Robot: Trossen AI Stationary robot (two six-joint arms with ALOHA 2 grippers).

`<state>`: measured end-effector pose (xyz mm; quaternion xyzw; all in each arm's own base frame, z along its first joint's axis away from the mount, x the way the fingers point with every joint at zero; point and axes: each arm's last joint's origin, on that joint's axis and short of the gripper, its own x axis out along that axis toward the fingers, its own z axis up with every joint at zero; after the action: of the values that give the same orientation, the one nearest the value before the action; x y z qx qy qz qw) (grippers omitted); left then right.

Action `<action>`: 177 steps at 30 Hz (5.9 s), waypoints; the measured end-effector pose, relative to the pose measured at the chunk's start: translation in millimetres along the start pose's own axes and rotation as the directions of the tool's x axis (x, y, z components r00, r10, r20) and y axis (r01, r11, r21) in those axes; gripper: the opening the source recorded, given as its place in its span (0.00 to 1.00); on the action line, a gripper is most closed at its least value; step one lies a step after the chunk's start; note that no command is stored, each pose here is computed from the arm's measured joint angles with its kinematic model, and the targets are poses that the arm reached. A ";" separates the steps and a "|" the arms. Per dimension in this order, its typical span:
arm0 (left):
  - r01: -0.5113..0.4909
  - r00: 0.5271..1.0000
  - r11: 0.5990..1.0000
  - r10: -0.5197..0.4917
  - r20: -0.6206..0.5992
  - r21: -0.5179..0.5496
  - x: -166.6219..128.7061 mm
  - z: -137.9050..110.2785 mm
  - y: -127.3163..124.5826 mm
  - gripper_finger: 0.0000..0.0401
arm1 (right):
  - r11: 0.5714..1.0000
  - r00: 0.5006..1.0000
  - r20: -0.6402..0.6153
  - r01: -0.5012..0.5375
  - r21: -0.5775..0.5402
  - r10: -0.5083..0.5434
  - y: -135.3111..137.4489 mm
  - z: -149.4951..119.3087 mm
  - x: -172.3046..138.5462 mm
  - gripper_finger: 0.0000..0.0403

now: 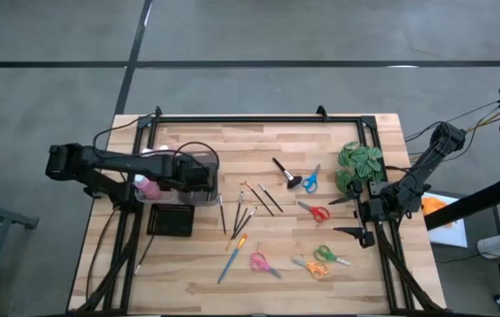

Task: Pick & Place Paint Supplies
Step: Put the black brush into the black bin

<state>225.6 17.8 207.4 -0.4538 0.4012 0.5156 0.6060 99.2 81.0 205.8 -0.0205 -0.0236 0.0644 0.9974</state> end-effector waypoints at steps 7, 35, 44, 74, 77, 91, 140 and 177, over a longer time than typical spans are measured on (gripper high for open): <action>0.028 1.000 0.995 -0.028 -0.005 0.092 -26.2 -2.8 -10.9 0.24 | 1.000 1.000 0.000 0.000 0.002 0.000 0.0 0.0 0.0 0.85; -0.064 0.978 0.993 0.082 -0.192 0.100 -107.2 -146.3 42.0 0.24 | 1.000 1.000 0.000 0.000 0.000 0.000 0.0 0.0 -0.1 0.85; -0.153 0.957 0.971 0.191 -0.219 0.182 -104.8 -177.2 58.1 0.24 | 1.000 1.000 0.001 0.000 0.000 0.000 0.0 0.2 0.0 0.85; -0.364 0.886 0.837 0.447 -0.124 0.408 -27.0 -220.9 66.1 0.24 | 1.000 1.000 0.001 0.000 0.000 0.000 0.0 0.1 0.0 0.85; -0.356 0.883 0.839 0.446 -0.146 0.411 -19.7 -217.9 72.3 0.24 | 1.000 1.000 0.000 0.000 0.002 0.000 0.0 0.1 0.0 0.85; -0.277 0.888 0.879 0.389 -0.245 0.389 4.8 -203.2 97.8 0.24 | 1.000 1.000 0.000 0.000 0.000 0.000 0.0 0.1 0.0 0.85; -0.230 0.882 0.940 0.312 -0.354 0.254 4.3 -204.8 104.0 0.24 | 1.000 1.000 0.000 0.000 0.002 0.000 0.0 0.1 0.0 0.85; -0.163 0.914 0.963 0.230 -0.335 0.216 1.4 -205.9 96.5 0.02 | 1.000 1.000 0.001 0.000 0.000 0.000 0.0 0.2 0.0 0.85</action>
<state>126.6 -174.8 138.1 -0.4393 0.5941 0.4440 0.5070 99.2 81.0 206.0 -0.0202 -0.0239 0.0645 0.9974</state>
